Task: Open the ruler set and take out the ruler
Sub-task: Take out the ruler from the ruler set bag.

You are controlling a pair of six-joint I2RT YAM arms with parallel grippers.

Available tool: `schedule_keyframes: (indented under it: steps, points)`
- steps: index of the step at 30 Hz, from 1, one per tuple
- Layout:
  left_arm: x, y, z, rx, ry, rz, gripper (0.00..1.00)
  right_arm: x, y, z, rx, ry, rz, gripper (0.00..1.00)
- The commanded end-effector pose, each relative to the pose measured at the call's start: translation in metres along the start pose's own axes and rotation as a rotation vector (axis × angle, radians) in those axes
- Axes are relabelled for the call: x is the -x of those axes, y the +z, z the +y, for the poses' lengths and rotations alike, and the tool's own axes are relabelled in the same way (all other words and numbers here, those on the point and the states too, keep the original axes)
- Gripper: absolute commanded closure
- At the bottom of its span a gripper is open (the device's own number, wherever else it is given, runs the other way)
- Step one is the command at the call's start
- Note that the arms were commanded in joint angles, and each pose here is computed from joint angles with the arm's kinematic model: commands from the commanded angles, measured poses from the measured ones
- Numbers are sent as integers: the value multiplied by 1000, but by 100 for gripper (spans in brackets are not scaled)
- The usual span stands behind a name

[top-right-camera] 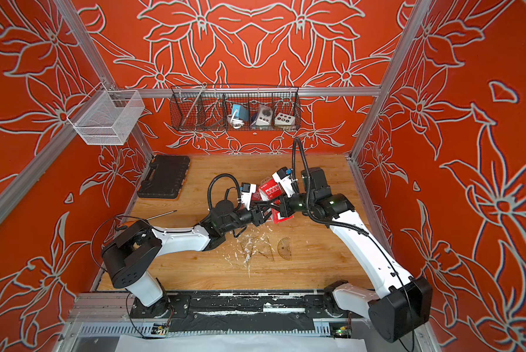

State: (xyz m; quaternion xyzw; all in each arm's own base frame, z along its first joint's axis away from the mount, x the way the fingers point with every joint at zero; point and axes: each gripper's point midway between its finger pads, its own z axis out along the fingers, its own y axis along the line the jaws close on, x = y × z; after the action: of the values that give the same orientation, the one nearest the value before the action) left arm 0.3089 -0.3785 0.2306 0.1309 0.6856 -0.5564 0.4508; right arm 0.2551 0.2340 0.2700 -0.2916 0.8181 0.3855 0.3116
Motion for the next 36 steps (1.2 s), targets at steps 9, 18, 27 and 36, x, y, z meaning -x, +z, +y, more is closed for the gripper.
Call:
schedule_keyframes:
  steps: [9, 18, 27, 36]
  points:
    - [38, -5, -39, -145, 14, -149, 45, 2, -7, -12, -117, -29, 0, 100]
    - [32, 9, -41, -210, -11, -132, 46, -2, -9, -22, -180, -40, 13, 100]
    - [20, 24, -45, -284, -20, -85, 53, -5, -10, -28, -214, -49, 28, 100]
    - [19, 33, -49, -261, 34, -57, 66, -8, -5, -28, -206, -47, 42, 100]
